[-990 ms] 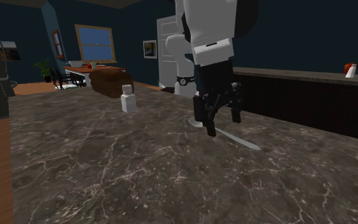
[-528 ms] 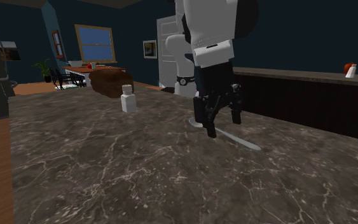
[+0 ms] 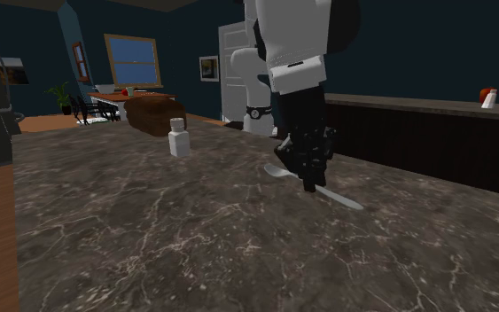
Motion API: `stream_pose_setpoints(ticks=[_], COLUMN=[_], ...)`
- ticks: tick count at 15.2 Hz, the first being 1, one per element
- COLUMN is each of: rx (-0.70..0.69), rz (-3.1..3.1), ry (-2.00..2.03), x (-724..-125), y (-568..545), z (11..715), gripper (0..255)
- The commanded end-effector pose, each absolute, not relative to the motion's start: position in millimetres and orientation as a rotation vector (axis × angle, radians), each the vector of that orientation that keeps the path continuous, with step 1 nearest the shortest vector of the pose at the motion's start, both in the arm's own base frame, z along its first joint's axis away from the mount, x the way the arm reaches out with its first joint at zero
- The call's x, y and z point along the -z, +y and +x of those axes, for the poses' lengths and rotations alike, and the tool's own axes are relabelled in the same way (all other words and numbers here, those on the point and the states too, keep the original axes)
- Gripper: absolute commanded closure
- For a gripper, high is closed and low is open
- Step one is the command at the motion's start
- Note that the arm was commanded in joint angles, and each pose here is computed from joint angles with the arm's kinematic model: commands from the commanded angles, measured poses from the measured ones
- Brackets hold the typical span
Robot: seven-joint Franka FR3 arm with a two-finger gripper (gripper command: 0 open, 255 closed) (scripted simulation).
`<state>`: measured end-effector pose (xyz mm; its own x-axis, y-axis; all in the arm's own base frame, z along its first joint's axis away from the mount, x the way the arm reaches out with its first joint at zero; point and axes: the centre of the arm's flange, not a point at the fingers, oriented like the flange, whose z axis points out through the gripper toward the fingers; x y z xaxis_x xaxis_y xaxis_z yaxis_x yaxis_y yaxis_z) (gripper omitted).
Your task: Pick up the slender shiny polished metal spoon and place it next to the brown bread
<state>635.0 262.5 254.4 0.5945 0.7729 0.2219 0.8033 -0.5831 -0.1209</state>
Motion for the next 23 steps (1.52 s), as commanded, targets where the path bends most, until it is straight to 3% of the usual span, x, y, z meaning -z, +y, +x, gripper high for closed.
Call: stream_pose_setpoints(ticks=[1,23], rx=[0.214,0.214], rz=[-2.614,-2.614], ry=[-1.310,-1.310], x=[-254.4,-365.3], y=[262.5,262.5], z=[635.0,634.9], gripper=[255,255])
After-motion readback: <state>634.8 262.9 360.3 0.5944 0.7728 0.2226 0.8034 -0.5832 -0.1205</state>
